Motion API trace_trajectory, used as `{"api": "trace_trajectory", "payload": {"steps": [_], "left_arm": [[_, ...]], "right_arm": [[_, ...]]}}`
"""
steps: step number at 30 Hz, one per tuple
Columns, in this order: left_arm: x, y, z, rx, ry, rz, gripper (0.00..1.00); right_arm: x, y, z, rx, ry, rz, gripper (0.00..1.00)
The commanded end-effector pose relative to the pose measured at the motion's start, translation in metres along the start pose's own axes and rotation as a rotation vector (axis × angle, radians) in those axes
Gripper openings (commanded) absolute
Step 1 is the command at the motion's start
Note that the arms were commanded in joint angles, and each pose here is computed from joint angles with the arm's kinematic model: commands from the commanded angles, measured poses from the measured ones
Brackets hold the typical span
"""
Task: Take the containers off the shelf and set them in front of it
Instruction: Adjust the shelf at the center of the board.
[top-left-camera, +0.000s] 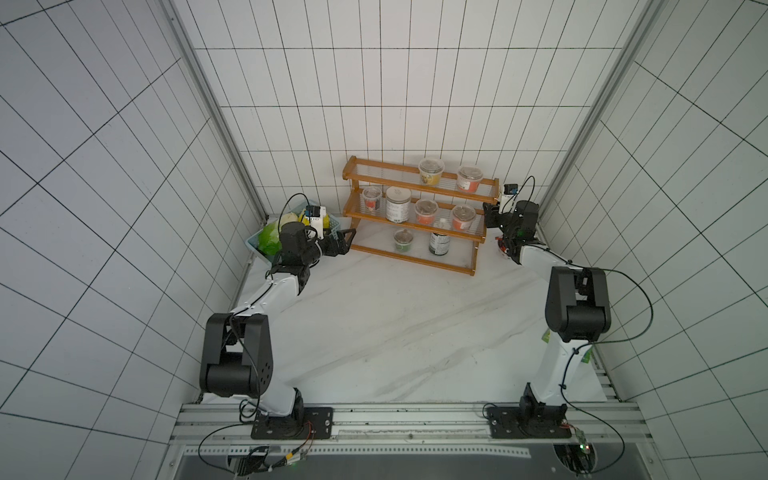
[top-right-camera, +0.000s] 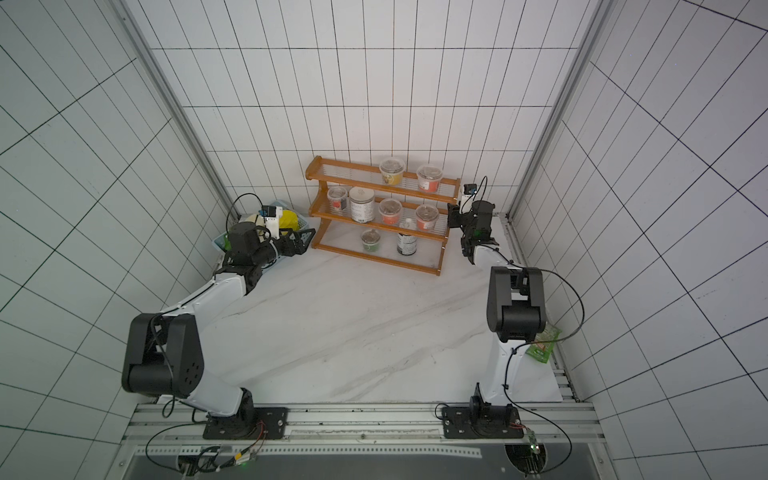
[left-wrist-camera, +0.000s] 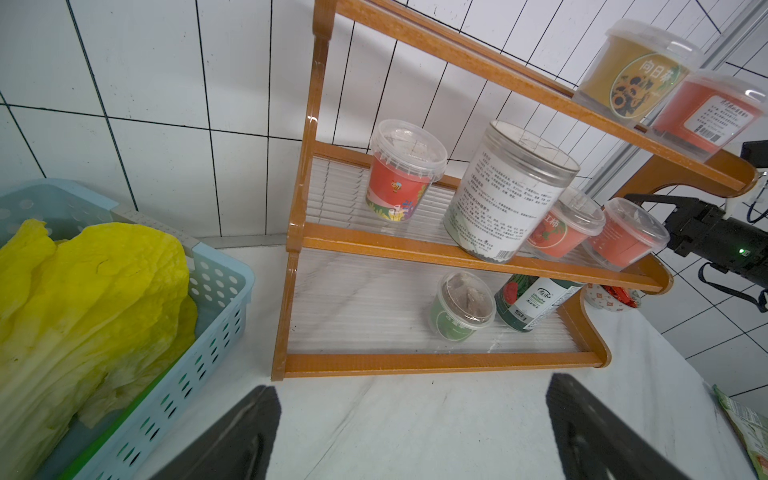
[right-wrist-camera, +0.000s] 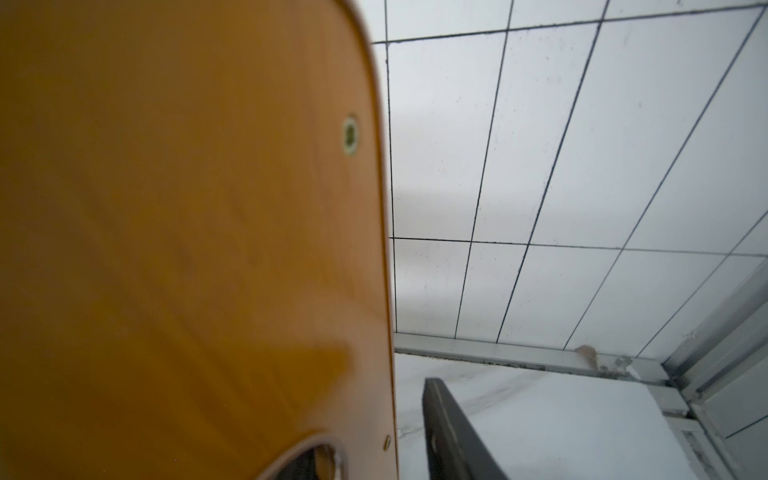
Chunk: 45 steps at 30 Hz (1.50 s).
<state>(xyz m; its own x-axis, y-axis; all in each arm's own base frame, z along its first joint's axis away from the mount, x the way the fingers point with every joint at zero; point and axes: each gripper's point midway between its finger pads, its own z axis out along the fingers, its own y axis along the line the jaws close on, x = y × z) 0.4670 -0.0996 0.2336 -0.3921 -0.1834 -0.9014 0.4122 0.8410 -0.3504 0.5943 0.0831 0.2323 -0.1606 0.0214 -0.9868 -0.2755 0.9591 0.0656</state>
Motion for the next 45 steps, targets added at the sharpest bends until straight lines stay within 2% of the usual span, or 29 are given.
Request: {"api": "trace_trajectory", "payload": {"steps": [1, 9, 17, 25, 32, 39, 41, 45], "left_arm": [[-0.003, 0.004, 0.002, -0.007, 0.002, 0.012, 0.98], [-0.002, 0.005, 0.003, -0.012, 0.011, 0.012, 0.99], [-0.007, 0.015, 0.006, -0.076, 0.022, 0.014, 0.98], [-0.011, 0.039, 0.017, -0.235, 0.043, 0.05, 0.98], [-0.02, 0.047, 0.039, -0.247, 0.048, 0.053, 0.93], [-0.015, 0.057, 0.055, -0.285, 0.064, 0.077, 0.83], [-0.012, 0.06, 0.056, -0.298, 0.065, 0.07, 0.77], [-0.009, 0.064, 0.06, -0.31, 0.075, 0.066, 0.6]], "right_arm": [[-0.019, -0.002, 0.004, -0.014, -0.055, -0.012, 0.33], [-0.015, 0.008, -0.006, -0.06, -0.054, -0.021, 0.17], [-0.02, 0.024, -0.022, -0.151, -0.059, -0.023, 0.13], [-0.02, 0.044, -0.044, -0.255, -0.045, -0.046, 0.11], [-0.011, 0.05, -0.06, -0.297, -0.021, -0.044, 0.11], [-0.009, 0.055, -0.066, -0.344, -0.003, -0.043, 0.12], [-0.009, 0.054, -0.066, -0.352, -0.001, -0.04, 0.12], [-0.008, 0.057, -0.064, -0.371, 0.002, -0.04, 0.12]]}}
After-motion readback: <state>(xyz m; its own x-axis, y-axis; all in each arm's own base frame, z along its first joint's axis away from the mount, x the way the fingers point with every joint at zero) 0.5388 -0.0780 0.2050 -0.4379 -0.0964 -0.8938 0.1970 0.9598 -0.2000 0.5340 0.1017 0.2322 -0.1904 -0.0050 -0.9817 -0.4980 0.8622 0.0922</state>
